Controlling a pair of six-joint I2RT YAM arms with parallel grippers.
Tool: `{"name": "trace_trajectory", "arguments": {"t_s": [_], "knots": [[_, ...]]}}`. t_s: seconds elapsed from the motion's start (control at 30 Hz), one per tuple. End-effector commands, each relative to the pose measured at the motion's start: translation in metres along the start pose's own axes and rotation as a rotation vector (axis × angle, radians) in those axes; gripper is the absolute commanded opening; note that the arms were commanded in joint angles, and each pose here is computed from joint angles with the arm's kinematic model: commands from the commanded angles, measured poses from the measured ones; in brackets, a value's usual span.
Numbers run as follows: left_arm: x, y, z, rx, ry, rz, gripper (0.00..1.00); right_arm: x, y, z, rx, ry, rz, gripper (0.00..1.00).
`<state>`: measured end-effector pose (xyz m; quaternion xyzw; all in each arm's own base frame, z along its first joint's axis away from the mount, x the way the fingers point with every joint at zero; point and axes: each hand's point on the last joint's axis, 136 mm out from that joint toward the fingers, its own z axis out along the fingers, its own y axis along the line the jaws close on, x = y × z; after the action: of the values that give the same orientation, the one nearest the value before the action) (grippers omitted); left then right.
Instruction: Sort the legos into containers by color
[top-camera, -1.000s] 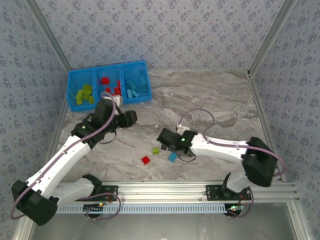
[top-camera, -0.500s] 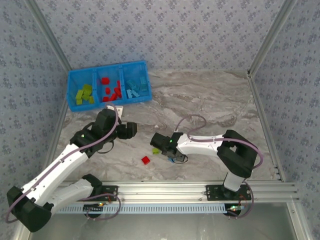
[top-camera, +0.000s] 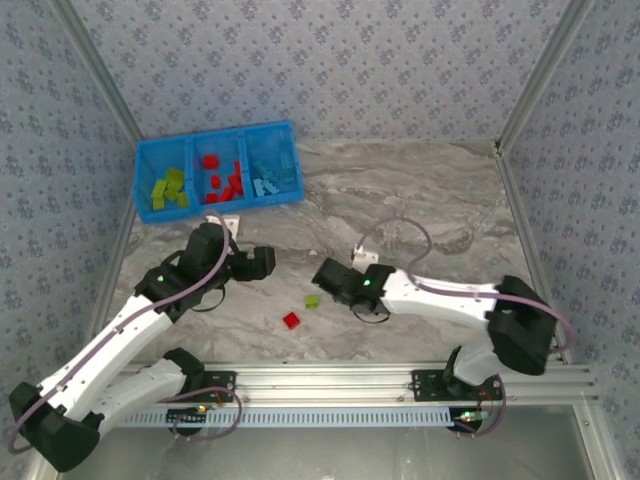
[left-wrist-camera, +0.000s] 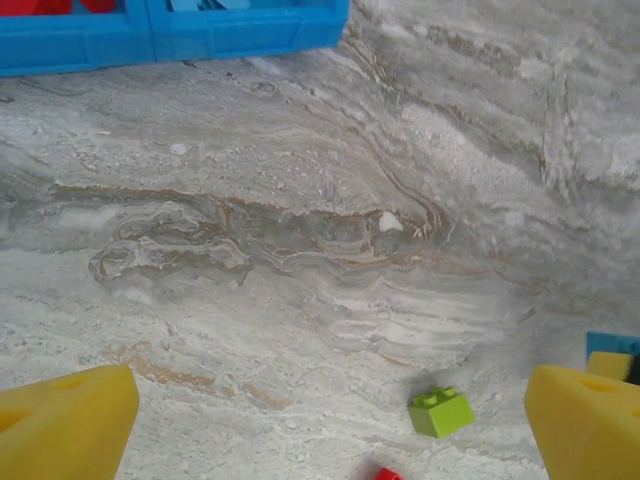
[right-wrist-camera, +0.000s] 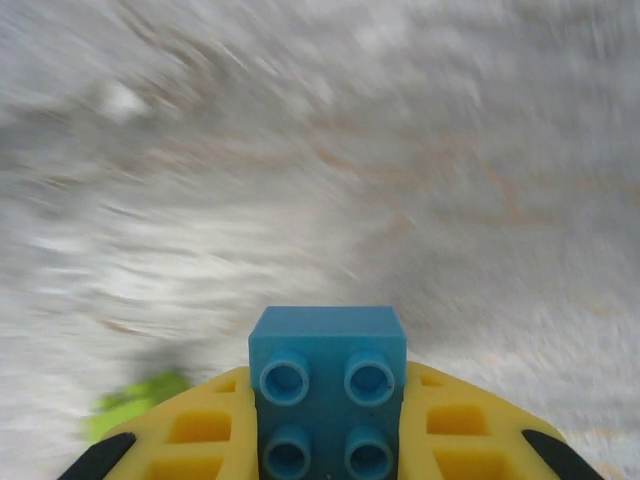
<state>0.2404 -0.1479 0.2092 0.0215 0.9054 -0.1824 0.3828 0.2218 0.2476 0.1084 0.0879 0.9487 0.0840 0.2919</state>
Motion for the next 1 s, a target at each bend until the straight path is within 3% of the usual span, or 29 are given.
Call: {"name": "trace_trajectory", "arguments": {"t_s": [0.0, 0.13, 0.27, 0.5, 0.67, 0.73, 0.83, 0.97], "knots": [[-0.008, 0.016, -0.018, -0.076, -0.058, -0.116, 0.99, -0.064, 0.048, -0.034, -0.138, -0.28, -0.282, 0.2], [-0.013, 0.062, -0.041, -0.301, -0.164, -0.311, 0.99, -0.114, 0.097, -0.037, -0.195, -0.411, -0.462, 0.19], [-0.011, 0.081, -0.058, -0.398, -0.189, -0.351, 0.99, -0.171, 0.135, -0.004, -0.181, -0.413, -0.477, 0.19], [-0.005, 0.071, -0.05, -0.335, -0.155, -0.331, 0.99, -0.26, 0.177, 0.089, -0.138, -0.479, -0.477, 0.22], [0.007, 0.063, -0.042, -0.283, -0.1, -0.323, 0.99, -0.282, 0.212, 0.145, -0.143, -0.503, -0.564, 0.25], [0.014, 0.061, -0.038, -0.262, -0.078, -0.328, 0.99, -0.284, 0.228, 0.153, -0.184, -0.516, -0.591, 0.29], [0.023, 0.058, -0.032, -0.231, -0.053, -0.338, 0.99, -0.293, 0.241, 0.15, -0.22, -0.55, -0.598, 0.44], [0.028, 0.049, -0.023, -0.181, -0.027, -0.333, 0.99, -0.307, 0.246, 0.114, -0.233, -0.581, -0.594, 0.57]]}}
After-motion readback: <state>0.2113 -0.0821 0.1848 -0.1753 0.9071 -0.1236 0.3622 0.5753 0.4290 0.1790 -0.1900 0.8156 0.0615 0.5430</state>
